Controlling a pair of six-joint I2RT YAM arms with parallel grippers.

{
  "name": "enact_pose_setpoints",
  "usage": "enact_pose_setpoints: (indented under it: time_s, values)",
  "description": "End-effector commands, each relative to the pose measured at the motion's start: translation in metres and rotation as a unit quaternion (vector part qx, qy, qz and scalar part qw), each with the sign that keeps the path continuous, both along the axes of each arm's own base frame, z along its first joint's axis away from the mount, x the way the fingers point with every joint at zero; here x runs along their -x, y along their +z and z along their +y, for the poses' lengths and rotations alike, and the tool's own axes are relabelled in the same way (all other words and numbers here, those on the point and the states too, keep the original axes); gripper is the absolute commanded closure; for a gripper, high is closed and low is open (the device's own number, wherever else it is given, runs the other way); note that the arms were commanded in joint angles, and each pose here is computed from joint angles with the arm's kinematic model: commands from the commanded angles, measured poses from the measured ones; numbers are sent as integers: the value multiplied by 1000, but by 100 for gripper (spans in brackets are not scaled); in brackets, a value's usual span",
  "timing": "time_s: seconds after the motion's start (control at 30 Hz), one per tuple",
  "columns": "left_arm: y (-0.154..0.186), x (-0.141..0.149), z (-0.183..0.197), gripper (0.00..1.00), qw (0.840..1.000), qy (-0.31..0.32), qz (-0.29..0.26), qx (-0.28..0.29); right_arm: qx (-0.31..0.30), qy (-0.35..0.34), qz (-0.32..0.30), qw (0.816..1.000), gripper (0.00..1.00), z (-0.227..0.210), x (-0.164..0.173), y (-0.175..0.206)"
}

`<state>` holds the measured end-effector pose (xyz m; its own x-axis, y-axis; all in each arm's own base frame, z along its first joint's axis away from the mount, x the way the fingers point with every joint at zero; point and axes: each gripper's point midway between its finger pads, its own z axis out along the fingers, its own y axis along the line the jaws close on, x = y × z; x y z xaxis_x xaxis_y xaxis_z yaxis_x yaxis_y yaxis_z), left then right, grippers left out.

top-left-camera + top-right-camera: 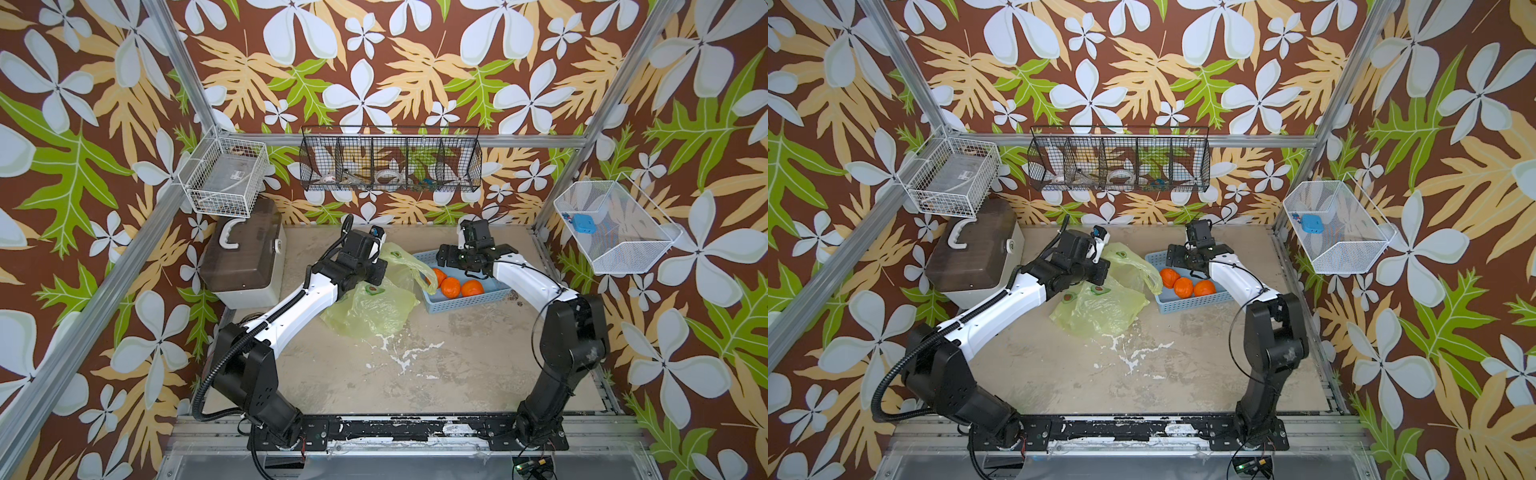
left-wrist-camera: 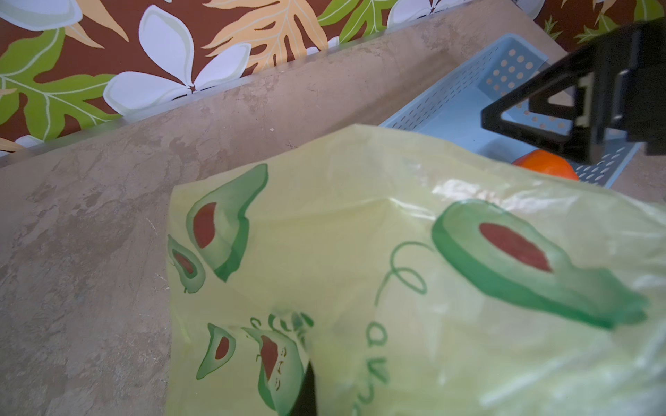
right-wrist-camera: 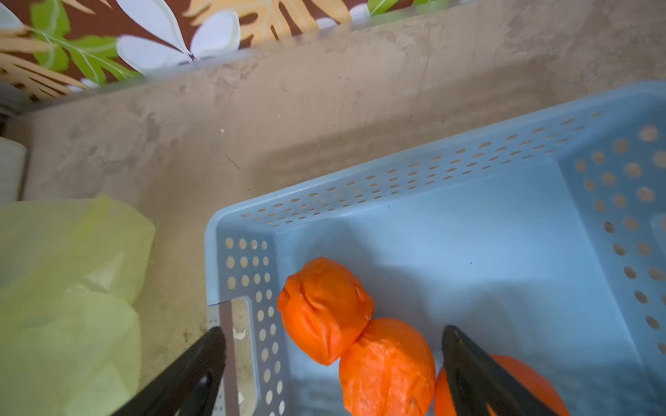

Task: Place the oranges into plastic bags & tie knots
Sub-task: Open the plastic bag at the center of the board, then pick up the orange from the basket.

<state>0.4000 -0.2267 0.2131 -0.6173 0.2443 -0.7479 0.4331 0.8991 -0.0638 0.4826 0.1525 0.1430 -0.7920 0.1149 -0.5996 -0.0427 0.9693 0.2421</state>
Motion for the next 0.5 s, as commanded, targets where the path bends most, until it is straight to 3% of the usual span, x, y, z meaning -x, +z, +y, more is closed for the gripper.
enact_pose_setpoints:
  time_s: [0.0,0.3,0.47]
  values:
    - [-3,6,-3,100,1000,-8,20,11,56,11,27,998,6,0,-4,-25]
    - [3,11,-6,100,999,-21,19,22,61,47,72,994,11,23,-1,-79]
    - [0,11,-7,100,999,-20,22,22,47,56,72,995,31,28,1,-78]
